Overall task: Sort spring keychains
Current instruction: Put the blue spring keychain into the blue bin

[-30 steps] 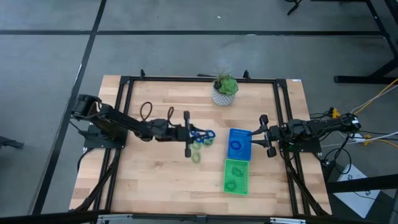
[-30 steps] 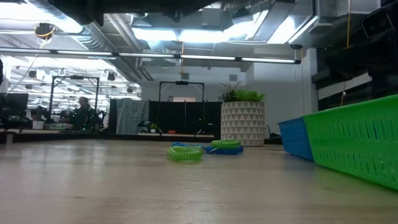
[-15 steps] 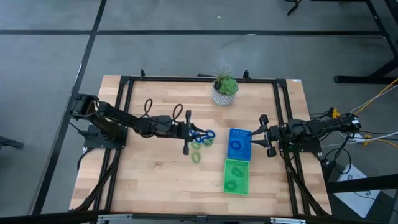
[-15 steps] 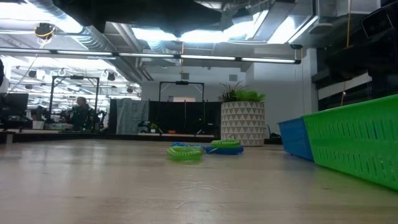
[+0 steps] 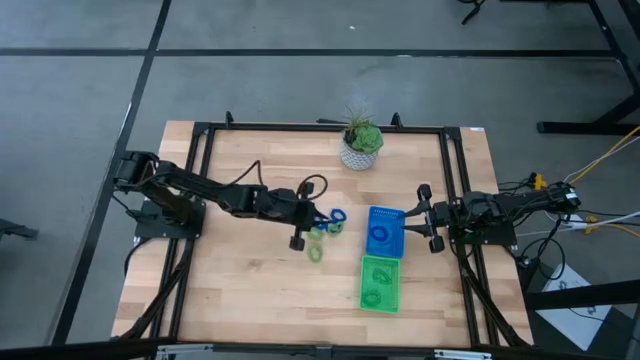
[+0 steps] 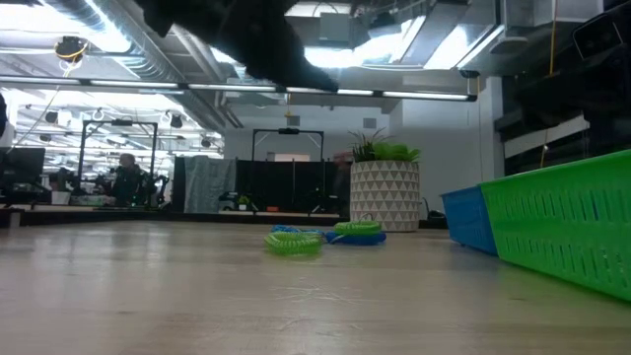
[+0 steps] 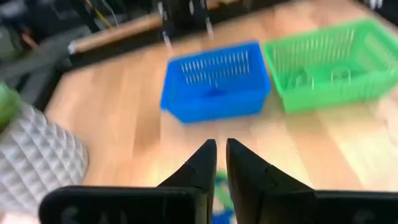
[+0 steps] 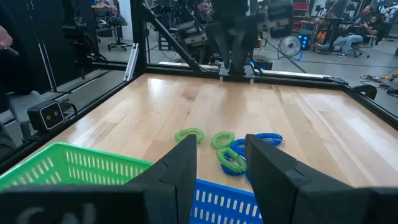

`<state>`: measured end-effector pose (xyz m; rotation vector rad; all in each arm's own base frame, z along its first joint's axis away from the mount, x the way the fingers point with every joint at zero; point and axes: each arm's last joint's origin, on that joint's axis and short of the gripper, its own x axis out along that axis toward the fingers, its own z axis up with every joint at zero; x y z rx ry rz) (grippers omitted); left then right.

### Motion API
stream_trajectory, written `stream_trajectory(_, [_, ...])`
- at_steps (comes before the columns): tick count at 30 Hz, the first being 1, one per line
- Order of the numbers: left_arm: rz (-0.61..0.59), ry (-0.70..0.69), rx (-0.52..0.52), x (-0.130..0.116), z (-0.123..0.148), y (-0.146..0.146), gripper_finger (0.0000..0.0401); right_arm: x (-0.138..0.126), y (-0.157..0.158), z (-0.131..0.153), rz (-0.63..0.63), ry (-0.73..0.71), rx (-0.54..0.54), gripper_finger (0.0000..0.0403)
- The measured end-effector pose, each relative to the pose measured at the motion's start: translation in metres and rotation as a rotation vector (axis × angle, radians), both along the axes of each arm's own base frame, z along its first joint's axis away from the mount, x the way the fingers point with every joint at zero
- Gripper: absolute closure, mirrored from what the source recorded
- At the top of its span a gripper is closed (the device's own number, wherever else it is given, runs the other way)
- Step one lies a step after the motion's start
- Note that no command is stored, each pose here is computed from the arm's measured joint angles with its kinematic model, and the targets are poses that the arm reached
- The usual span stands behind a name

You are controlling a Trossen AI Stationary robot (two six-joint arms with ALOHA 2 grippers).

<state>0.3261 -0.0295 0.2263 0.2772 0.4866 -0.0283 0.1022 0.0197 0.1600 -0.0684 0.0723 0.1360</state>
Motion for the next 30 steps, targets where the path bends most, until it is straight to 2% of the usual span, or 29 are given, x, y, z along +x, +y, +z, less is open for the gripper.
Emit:
stream_trajectory(3, [-0.002,-0.002,0.057,0.002,-0.002,0.002,0.0369,0.000,0.000,0.000,0.000,0.000,0.000,0.0267])
stream_trajectory(8, [0.088,-0.035,0.162,0.004,0.002,0.009,0.0352,0.000,0.000,0.000,0.000,0.000,0.000,0.0267])
stream_trajectory(15, [0.140,0.068,0.175,0.000,-0.006,0.029,0.0291,0.000,0.000,0.000,0.000,0.000,0.000,0.0267])
stream_trajectory(18, [0.183,0.157,0.161,-0.005,-0.014,0.042,0.0264,0.000,0.000,0.000,0.000,0.000,0.000,0.0267])
stream_trajectory(20, [0.186,0.267,0.162,-0.009,-0.026,0.048,0.0249,0.000,0.000,0.000,0.000,0.000,0.000,0.0267])
stream_trajectory(25, [0.095,0.513,0.231,-0.022,-0.051,0.055,0.0231,0.000,0.000,0.000,0.000,0.001,0.000,0.0267])
stream_trajectory(30, [0.006,0.582,0.262,-0.019,-0.068,0.055,0.0232,0.000,0.000,0.000,0.000,0.000,0.000,0.0267])
